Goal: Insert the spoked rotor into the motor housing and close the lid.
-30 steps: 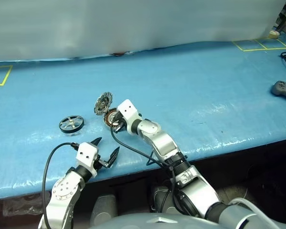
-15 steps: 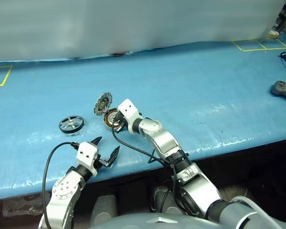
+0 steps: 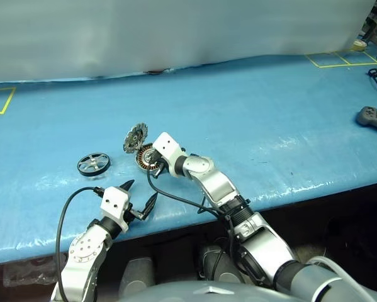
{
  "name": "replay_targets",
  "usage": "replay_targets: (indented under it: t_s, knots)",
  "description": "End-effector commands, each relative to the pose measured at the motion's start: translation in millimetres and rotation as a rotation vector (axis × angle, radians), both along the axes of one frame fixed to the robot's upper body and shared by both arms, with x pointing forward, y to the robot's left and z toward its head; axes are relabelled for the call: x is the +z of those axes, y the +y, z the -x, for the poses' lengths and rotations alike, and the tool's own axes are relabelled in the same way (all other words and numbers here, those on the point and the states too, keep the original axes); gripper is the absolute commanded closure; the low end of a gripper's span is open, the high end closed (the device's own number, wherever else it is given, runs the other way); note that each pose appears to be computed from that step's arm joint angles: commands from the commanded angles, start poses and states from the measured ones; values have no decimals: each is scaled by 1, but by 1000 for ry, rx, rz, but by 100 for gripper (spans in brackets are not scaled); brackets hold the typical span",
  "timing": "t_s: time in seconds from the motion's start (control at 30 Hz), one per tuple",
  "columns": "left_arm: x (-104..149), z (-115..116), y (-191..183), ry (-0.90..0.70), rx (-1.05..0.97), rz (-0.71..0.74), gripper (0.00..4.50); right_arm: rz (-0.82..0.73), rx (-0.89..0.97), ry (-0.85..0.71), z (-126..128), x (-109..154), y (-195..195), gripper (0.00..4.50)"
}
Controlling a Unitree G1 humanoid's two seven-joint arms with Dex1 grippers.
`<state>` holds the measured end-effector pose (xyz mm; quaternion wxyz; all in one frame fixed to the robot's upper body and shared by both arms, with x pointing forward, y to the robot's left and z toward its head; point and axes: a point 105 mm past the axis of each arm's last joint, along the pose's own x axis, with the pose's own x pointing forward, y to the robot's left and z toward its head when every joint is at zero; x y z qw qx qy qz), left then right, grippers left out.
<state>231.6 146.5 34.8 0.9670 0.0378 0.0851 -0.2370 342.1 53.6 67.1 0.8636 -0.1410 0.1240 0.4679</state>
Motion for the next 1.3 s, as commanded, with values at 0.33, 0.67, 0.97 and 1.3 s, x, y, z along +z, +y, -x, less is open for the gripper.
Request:
replay_targets:
  t_s: [0.33,0.67,0.97,1.3]
  knots:
    - [4,0,-1,-19,-9,5,0,-197,-25,31,11,28,-5,447]
    - [11,-4,1,-46,-18,-2,0,-288,-40,-46,33,60,-34,447]
    - [29,-8,16,-95,-7,-36,0,-226,8,-88,53,61,-56,447]
    - [57,-16,45,-116,-22,-107,0,-190,5,-105,58,56,-72,447]
